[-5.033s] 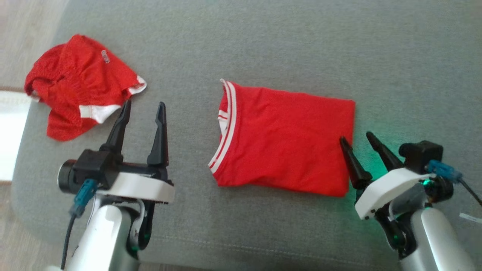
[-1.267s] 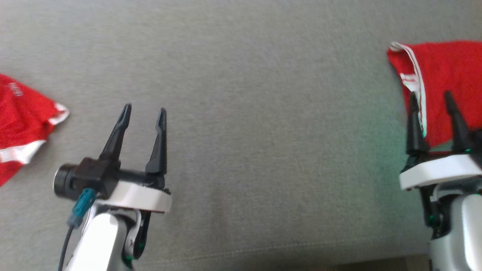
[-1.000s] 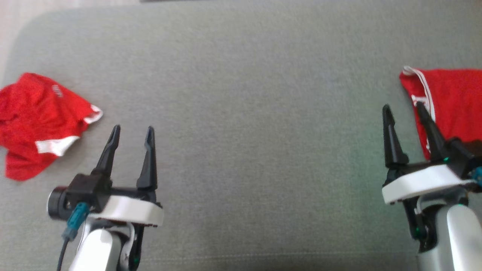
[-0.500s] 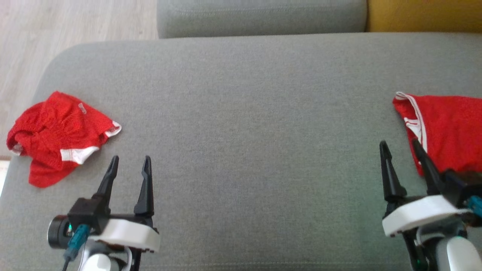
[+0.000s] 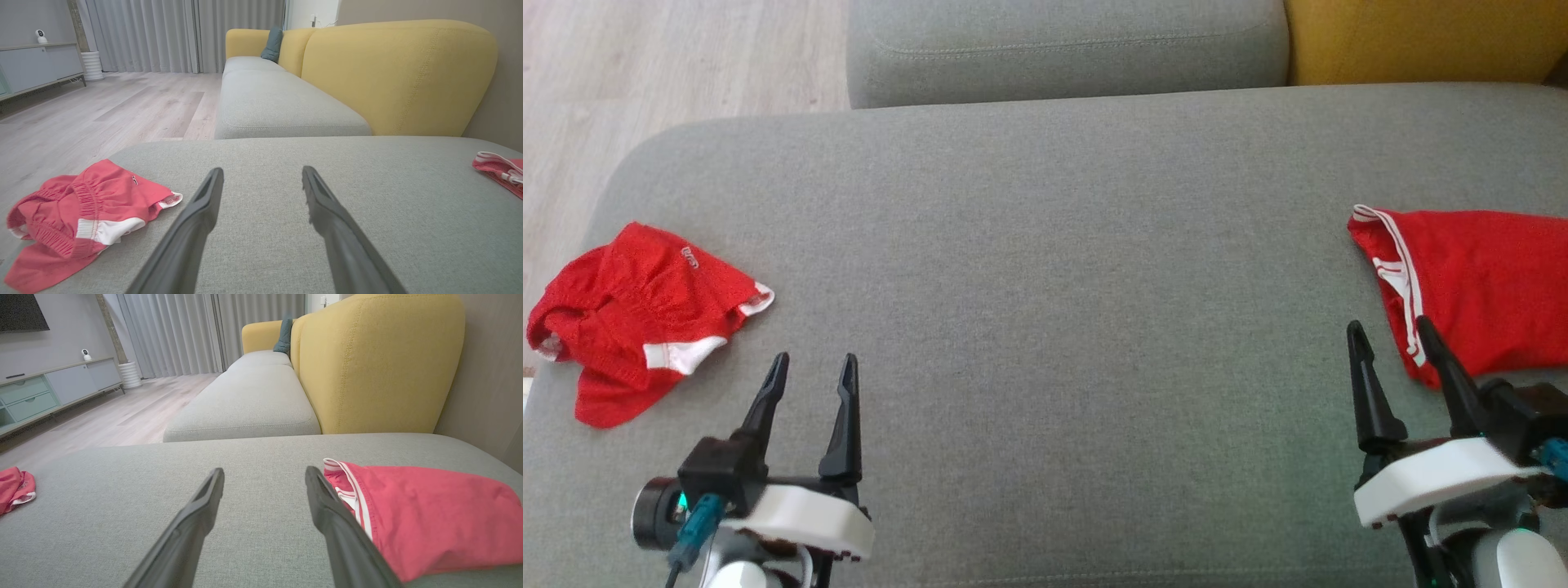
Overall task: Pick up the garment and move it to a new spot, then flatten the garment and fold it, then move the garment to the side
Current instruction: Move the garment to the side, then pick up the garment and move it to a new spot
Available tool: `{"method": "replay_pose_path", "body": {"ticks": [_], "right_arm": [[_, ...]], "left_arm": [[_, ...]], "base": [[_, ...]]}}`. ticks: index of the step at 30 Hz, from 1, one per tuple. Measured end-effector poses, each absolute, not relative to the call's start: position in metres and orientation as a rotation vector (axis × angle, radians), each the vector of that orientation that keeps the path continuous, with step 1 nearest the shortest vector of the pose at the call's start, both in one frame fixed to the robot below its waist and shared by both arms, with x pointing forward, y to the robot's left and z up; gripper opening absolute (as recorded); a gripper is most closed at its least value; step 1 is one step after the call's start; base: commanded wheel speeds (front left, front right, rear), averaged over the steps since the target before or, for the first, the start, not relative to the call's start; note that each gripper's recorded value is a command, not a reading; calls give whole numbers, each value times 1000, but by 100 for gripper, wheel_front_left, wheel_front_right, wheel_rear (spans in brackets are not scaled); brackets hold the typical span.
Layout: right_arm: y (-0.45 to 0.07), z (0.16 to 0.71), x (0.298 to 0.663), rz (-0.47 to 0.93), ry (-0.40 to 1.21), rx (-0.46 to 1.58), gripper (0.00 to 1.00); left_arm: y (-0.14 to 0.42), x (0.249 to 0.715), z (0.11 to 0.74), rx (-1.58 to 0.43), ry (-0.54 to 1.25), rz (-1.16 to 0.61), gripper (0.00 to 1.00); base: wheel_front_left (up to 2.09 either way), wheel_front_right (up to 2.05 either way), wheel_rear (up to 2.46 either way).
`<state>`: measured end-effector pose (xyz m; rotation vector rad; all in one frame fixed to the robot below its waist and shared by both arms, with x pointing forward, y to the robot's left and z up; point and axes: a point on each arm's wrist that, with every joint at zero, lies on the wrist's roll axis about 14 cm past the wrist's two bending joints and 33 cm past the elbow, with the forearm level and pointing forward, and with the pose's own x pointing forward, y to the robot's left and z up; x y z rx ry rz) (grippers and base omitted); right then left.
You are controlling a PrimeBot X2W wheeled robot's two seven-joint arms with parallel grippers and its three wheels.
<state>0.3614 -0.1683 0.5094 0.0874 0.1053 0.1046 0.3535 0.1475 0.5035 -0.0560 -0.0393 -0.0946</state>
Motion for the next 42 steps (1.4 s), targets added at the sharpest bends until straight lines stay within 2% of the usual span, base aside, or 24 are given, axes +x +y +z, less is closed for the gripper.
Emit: {"method": "replay_pose_path", "body": {"ticks": [24,34,42], "right_arm": [[-160,512,371,133,103,82,100],[-105,517,390,294,99,71,100],[-51,525,397,451,83,70,100]], "left_arm": [[166,348,503,-41,-39,-34,100],[211,334,517,-23,-84,111,100],[249,303,519,-12,-96,246,100]], "base": [[0,0,0],[0,0,0],[0,0,0]]}}
